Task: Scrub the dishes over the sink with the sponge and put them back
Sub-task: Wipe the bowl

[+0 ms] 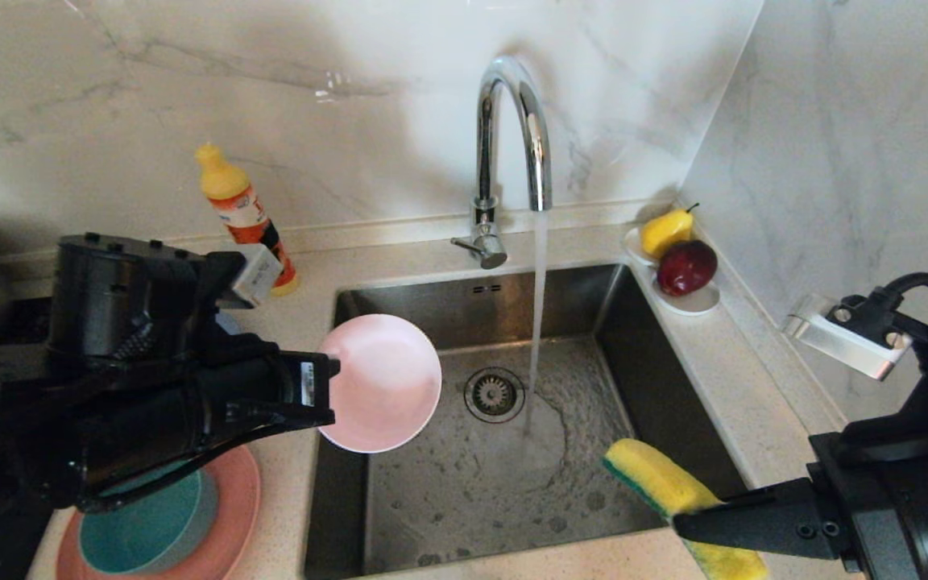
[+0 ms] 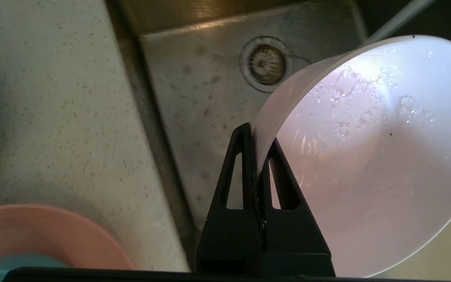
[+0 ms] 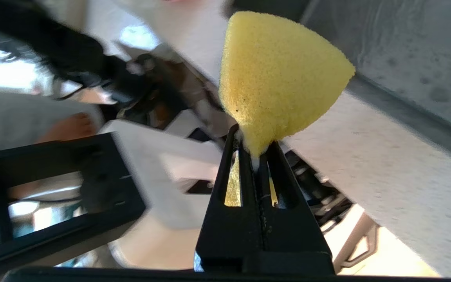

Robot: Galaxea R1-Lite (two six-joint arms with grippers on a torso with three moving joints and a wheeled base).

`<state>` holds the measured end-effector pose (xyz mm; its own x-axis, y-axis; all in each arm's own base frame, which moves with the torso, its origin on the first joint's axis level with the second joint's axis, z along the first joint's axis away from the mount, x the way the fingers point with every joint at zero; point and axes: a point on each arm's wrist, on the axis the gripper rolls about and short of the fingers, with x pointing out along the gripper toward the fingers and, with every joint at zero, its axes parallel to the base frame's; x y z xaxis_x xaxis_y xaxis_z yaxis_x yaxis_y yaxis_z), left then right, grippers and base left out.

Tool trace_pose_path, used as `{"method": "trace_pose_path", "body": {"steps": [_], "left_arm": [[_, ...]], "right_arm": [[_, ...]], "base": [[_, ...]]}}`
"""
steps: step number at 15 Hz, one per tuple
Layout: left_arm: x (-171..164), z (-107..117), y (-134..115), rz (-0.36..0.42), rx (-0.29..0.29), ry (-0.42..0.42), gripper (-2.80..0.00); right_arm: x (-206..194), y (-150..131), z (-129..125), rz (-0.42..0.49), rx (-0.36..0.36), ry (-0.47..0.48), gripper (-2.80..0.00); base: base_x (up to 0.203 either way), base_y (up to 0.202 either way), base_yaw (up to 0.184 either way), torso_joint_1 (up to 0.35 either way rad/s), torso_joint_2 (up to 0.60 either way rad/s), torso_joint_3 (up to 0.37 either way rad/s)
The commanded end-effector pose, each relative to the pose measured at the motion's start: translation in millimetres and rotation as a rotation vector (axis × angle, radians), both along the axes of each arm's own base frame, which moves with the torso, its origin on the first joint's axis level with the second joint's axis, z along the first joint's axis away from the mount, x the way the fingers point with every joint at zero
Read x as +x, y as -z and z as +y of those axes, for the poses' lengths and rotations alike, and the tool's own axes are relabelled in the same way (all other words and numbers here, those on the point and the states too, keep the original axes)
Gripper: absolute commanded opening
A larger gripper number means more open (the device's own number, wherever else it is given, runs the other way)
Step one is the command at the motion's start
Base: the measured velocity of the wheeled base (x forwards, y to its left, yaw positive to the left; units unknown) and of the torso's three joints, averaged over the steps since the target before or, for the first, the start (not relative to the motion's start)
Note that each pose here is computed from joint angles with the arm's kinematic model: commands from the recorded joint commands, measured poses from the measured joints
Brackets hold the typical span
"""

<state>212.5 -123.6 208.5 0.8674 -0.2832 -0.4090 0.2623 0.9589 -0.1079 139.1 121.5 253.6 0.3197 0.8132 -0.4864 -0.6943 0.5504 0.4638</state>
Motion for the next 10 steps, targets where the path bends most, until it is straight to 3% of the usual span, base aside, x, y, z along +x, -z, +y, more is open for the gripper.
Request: {"method": "trace_pose_path", "body": {"steps": [1,4,6,10], "left_arm": [[11,-21,15,-0.038,0.019,-0.026,-2.8],[12,-51,22,-0.147,0.016,-0.075,-2.8],[8,-62,23,-0.17,0.044,-0.081,-2.8],[-5,-77,23,-0.192,0.045,-0.058,-2.8]], "right_arm": [[7,-9,7,0.021,0.009,-0.031,-2.8],[15,-23,24,0.075,-0.003,-0.094,-2.8],[21,-27,43,0.125,-0.005,-0.117,-2.8],[43,-23,75,0.204,-0.021,-0.113,-2.8]], "base": [[0.0,0.0,0.0,0.0,0.0,0.0],[0.0,0.0,0.0,0.0,0.0,0.0],[0.0,0.0,0.0,0.0,0.0,0.0],[0.0,0.0,0.0,0.0,0.0,0.0]]}}
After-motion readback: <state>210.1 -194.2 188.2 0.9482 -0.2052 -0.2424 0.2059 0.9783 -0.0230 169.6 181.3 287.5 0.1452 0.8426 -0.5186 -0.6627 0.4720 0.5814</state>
